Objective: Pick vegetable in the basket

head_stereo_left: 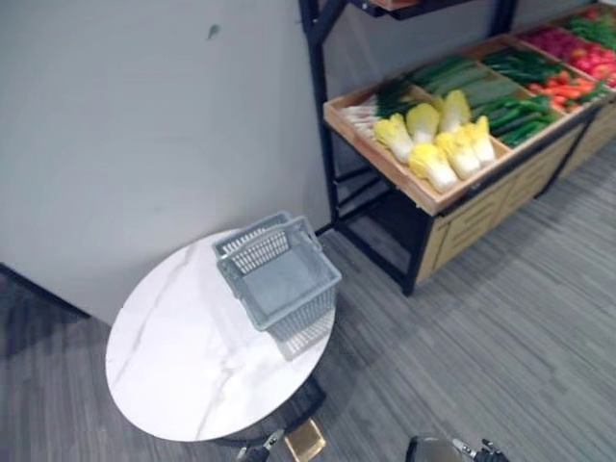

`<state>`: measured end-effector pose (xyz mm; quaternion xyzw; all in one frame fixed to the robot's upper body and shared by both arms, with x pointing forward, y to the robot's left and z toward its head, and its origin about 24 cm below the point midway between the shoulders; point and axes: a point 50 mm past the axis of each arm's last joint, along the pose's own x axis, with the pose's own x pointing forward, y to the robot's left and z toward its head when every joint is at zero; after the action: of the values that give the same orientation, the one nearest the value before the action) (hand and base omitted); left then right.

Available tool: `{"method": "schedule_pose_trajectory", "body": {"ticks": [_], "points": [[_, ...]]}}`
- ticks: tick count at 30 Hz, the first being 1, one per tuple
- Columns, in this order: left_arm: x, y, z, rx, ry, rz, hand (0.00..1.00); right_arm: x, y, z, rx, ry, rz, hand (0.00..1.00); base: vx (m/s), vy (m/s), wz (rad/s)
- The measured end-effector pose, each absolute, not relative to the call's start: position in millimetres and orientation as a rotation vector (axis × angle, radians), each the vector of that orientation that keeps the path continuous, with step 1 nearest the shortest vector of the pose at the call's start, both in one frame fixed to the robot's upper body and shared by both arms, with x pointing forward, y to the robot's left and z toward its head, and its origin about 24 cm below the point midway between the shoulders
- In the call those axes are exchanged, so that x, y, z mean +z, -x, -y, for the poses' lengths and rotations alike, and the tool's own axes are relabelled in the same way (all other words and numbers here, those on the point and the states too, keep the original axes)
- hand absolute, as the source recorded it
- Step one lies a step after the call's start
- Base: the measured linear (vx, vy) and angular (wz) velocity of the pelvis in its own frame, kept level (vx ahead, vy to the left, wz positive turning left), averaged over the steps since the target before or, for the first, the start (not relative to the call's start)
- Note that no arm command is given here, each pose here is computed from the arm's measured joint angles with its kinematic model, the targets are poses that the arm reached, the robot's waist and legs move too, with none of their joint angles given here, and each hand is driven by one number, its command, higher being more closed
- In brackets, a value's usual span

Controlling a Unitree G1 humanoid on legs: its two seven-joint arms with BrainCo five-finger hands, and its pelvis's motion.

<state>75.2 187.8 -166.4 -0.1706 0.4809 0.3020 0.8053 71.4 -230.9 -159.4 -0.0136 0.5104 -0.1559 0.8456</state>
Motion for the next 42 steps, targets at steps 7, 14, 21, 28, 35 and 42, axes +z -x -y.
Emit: {"method": "schedule_pose_trajectory", "body": {"ticks": [7, 14, 21, 28, 35, 42], "points": [[-165.6, -74.8, -192.5, 0.638, 0.345, -1.026, 0.00, -158.3, -77.6, 230.5, -0.371, -0.046, -1.045, 0.00, 0.12, -0.045, 0.81], [-164.5, -77.7, -206.0, 0.444, 0.154, -1.060, 0.00, -164.6, -62.4, 228.1, -0.413, -0.098, -1.111, 0.00, 0.03, 0.083, 0.15], [-164.5, -77.8, -206.1, 0.442, 0.155, -1.060, 0.00, -164.6, -62.2, 228.1, -0.413, -0.099, -1.111, 0.00, 0.00, 0.000, -0.03], [-162.7, -82.8, -210.5, 0.397, 0.112, -1.050, 0.00, -164.5, -62.4, 228.1, -0.432, -0.123, -1.104, 0.00, 0.01, 0.005, -0.16], [-161.0, -87.2, -211.4, 0.361, 0.074, -1.033, 0.00, -163.0, -70.2, 225.6, -0.388, -0.085, -1.084, 0.00, 0.02, 0.002, -0.05], [-160.4, -87.0, -213.6, 0.331, 0.025, -1.036, 0.00, -154.5, -93.7, 227.3, -0.285, 0.031, -0.997, 0.00, -0.02, -0.009, 0.06]]}}
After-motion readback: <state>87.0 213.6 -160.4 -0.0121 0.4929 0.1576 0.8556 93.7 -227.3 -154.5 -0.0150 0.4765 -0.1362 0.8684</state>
